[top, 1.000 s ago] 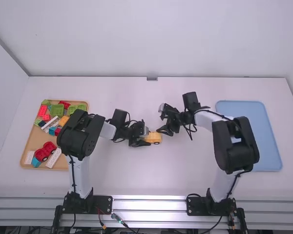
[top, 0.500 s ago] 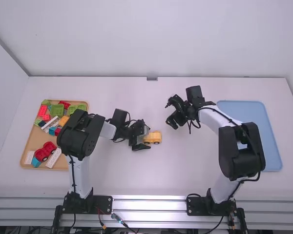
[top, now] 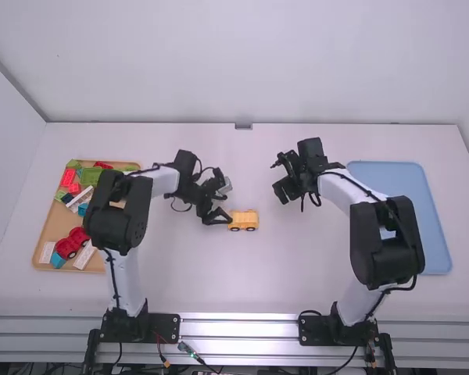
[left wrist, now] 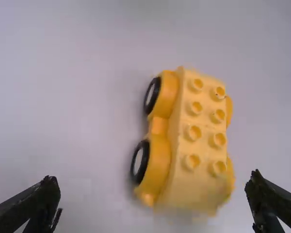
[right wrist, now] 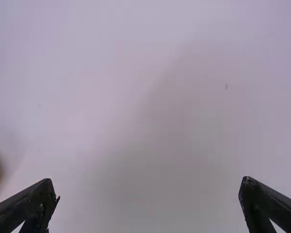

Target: Assemble lego blocks to make yellow taxi

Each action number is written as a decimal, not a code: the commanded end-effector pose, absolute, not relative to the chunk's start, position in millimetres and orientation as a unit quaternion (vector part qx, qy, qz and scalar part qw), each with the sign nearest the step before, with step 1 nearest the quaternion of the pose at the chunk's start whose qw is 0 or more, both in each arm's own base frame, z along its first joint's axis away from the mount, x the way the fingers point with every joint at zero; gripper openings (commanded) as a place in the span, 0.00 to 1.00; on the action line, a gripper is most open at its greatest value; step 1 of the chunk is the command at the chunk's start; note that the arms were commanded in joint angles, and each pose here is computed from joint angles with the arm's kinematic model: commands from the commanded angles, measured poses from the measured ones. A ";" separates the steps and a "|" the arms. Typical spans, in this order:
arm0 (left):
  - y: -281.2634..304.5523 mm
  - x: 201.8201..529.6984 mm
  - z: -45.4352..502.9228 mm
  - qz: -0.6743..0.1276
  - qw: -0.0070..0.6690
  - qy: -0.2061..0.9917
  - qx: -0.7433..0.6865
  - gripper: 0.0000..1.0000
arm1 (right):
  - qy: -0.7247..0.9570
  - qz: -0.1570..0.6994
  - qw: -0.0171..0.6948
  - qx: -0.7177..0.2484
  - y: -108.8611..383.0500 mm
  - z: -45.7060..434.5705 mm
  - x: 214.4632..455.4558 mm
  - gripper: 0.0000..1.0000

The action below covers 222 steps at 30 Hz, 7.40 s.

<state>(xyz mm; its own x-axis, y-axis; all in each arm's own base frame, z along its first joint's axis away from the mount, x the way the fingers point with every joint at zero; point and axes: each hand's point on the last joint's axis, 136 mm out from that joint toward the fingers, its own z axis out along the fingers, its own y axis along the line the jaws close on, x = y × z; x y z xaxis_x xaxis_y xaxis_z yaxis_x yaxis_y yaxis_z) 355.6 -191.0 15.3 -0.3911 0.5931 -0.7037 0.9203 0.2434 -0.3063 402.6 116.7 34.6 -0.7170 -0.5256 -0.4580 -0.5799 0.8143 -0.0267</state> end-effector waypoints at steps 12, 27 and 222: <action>-41.6 413.9 87.2 -0.071 0.091 0.928 0.355 0.99 | 0.921 0.054 0.249 -0.294 116.6 48.4 411.5 0.99; 124.6 387.9 96.4 -0.015 0.064 0.970 0.233 0.99 | 0.913 0.051 0.279 -0.294 119.3 56.0 424.4 0.99; -108.6 318.0 -20.9 -0.084 0.153 0.742 0.647 0.49 | 0.910 0.050 0.287 -0.295 120.2 58.1 427.5 0.99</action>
